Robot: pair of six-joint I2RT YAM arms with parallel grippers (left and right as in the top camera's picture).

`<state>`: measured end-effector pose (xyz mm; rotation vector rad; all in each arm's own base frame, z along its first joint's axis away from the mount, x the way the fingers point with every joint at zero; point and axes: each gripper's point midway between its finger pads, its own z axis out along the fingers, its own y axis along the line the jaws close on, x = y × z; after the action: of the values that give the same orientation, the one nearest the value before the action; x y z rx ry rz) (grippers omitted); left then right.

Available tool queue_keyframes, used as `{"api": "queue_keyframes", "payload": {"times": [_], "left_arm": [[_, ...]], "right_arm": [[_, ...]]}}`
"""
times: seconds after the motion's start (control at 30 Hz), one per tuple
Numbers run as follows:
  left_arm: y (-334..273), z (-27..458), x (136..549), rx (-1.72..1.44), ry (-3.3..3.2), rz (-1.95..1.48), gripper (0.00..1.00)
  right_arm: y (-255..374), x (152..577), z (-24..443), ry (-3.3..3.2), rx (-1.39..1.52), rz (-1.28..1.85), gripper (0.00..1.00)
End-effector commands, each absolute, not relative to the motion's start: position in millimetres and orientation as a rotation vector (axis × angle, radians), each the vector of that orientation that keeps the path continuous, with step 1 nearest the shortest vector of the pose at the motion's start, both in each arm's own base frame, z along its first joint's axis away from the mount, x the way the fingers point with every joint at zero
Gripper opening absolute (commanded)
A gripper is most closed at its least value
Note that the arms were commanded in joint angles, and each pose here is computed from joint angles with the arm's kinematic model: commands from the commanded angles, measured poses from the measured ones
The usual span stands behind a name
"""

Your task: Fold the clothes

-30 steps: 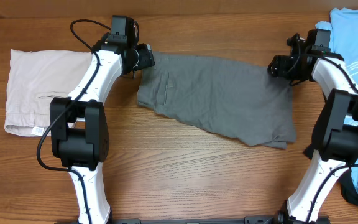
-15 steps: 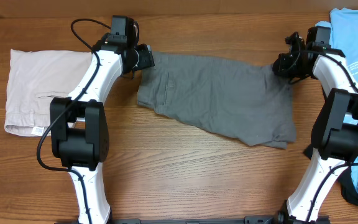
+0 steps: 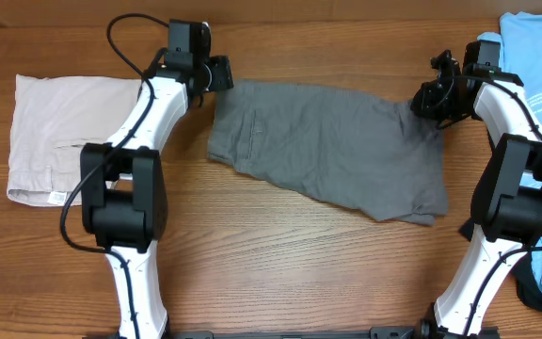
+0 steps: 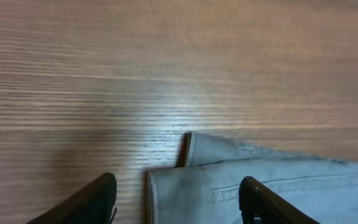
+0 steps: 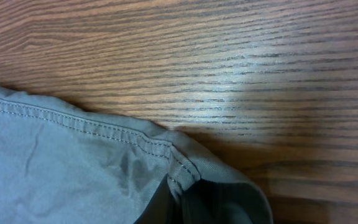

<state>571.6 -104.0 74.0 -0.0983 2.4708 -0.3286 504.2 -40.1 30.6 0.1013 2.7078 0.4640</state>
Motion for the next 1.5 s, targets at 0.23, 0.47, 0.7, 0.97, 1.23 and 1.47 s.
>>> {"api": "queue_keyframes", "payload": {"times": [0.23,0.47,0.7,0.97,1.23,1.47], "left_arm": [[-113,42,570,0.233,2.494,-0.345,0.63],[-109,39,570,0.253,2.493,-0.331,0.64],[-109,29,573,0.271,2.492,-0.326,0.64],[-105,22,575,0.265,2.497,-0.316,0.59],[-106,21,574,0.267,2.5,-0.325,0.5],[-107,21,573,0.266,2.505,-0.338,0.52]], "right_arm": [[-39,515,66,2.632,0.065,0.459,0.04],[-38,514,65,2.635,0.066,0.46,0.04],[-38,514,65,2.636,0.066,0.46,0.04],[-39,513,65,2.64,0.068,0.457,0.04],[-39,513,65,2.64,0.068,0.457,0.04],[-39,513,65,2.64,0.068,0.457,0.04]]}}
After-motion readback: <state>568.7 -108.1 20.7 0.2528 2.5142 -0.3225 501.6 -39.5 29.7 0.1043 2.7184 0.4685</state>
